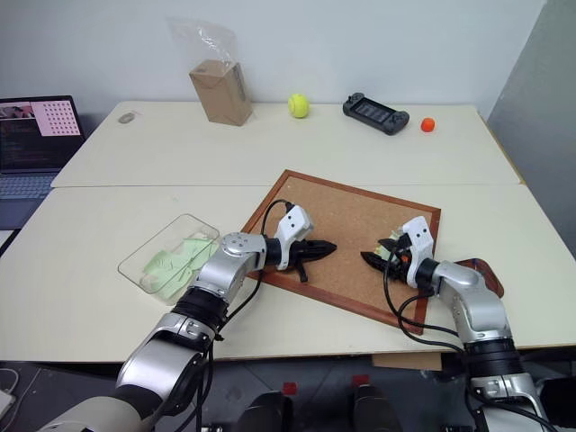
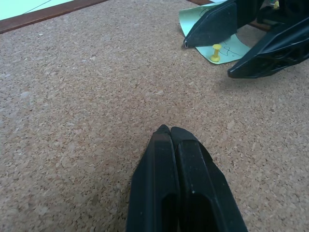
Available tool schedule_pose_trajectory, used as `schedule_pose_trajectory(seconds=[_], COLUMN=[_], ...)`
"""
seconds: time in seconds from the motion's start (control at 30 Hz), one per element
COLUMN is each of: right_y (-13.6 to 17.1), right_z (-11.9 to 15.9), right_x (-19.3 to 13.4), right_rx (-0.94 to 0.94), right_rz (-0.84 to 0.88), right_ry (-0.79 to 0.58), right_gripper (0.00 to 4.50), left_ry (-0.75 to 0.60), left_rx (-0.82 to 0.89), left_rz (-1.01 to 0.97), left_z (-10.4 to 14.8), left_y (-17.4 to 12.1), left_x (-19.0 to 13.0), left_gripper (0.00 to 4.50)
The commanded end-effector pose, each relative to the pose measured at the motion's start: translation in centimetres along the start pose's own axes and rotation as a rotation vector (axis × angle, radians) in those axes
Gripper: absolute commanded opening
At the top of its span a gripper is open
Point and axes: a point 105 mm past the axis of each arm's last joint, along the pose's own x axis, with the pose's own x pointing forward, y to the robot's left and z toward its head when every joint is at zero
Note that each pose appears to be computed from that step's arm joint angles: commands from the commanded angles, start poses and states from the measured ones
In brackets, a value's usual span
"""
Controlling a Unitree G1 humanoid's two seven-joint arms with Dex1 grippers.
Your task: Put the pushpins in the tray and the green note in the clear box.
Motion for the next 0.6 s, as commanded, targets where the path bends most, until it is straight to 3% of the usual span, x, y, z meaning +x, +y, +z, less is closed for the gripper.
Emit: schedule_pose_trajectory(seconds=[0.03,0.4,0.6], right_y=[-0.3,-1.2,0.9], right_z=[0.1,0.3,1.6], right_x=[0.2,0.1,-0.7], right_rx=[-0.047,-0.076,-0.057], right_rz=[-0.023,-0.057,0.068], right_ry=[-0.007,-0.021,-0.083], right_gripper=[2.32,0.17,0.06], left_ry=[0.021,0.019,0.017], left_rx=[0.007,0.005,0.004], left_rz=[-0.002,0.000,-0.001], left_z=[-0.3,-0.3,-0.2], left_y=[0.0,0.0,0.0], left_x=[-0.1,-0.1,-0.1], left_gripper=[0.00,0.00,0.00])
